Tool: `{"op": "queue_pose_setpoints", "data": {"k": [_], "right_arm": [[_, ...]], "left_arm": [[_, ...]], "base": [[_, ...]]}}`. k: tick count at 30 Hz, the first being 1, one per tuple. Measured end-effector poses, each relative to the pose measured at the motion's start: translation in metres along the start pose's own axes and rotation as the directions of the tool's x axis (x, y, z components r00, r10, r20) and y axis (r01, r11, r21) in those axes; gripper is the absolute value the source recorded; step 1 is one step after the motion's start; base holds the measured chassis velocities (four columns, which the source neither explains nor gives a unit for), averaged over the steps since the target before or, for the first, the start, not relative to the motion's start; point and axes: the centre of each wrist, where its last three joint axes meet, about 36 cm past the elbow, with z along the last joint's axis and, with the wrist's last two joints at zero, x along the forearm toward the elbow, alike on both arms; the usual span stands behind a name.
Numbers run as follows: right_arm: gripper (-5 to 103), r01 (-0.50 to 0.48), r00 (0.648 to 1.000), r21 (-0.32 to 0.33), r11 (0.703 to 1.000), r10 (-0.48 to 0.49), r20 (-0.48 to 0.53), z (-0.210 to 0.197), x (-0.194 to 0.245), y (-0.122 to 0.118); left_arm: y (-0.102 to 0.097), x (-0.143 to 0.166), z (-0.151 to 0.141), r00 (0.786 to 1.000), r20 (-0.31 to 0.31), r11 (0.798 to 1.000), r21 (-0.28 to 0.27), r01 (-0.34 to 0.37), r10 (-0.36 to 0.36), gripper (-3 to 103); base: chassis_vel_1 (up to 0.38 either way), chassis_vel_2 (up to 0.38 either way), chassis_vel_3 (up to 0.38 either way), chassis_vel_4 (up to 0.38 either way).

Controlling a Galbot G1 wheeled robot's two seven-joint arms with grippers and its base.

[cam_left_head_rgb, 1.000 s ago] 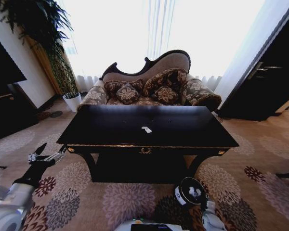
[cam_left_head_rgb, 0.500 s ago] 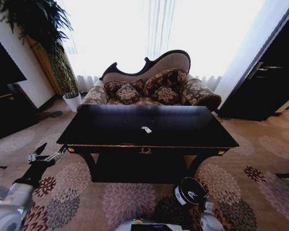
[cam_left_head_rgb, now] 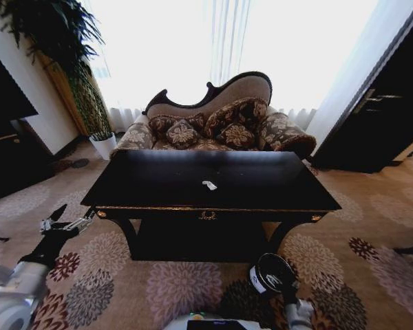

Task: Move to the front of the table and place the trash on the table into the trash bin.

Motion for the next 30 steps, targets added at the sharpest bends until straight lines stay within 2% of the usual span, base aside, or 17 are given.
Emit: {"op": "queue_pose_setpoints", "data": {"k": [7, 8, 10, 20, 30], "right_arm": [[100, 0.017, 0.994, 0.006, 1.0, -0.018, 0.108, -0.045, 0.023, 0.004], [100, 0.016, 0.989, 0.006, 1.0, -0.017, 0.146, -0.063, 0.03, 0.004], [100, 0.015, 0.988, 0.005, 1.0, -0.015, 0.154, -0.067, 0.031, 0.004], [100, -0.004, 0.948, -0.014, 1.0, 0.009, 0.318, -0.153, 0.052, 0.0], [100, 0.056, 0.937, -0.017, 0.998, -0.047, 0.347, -0.203, 0.045, 0.011]], "left_arm": [[0.0, 0.0, 0.0, 1.0, 0.0, 1.0, 0.0, 0.0, 0.0, 100], [0.0, 0.0, 0.0, 1.0, 0.0, 1.0, 0.0, 0.0, 0.0, 100], [0.0, 0.0, 0.0, 1.0, 0.0, 1.0, 0.0, 0.0, 0.0, 100], [0.0, 0.0, 0.0, 1.0, 0.0, 1.0, 0.0, 0.0, 0.0, 100], [0.0, 0.0, 0.0, 1.0, 0.0, 1.0, 0.0, 0.0, 0.0, 100]], "base": [[0.0, 0.0, 0.0, 0.0], [0.0, 0.0, 0.0, 0.0], [0.0, 0.0, 0.0, 0.0], [0.0, 0.0, 0.0, 0.0], [0.0, 0.0, 0.0, 0.0]]}}
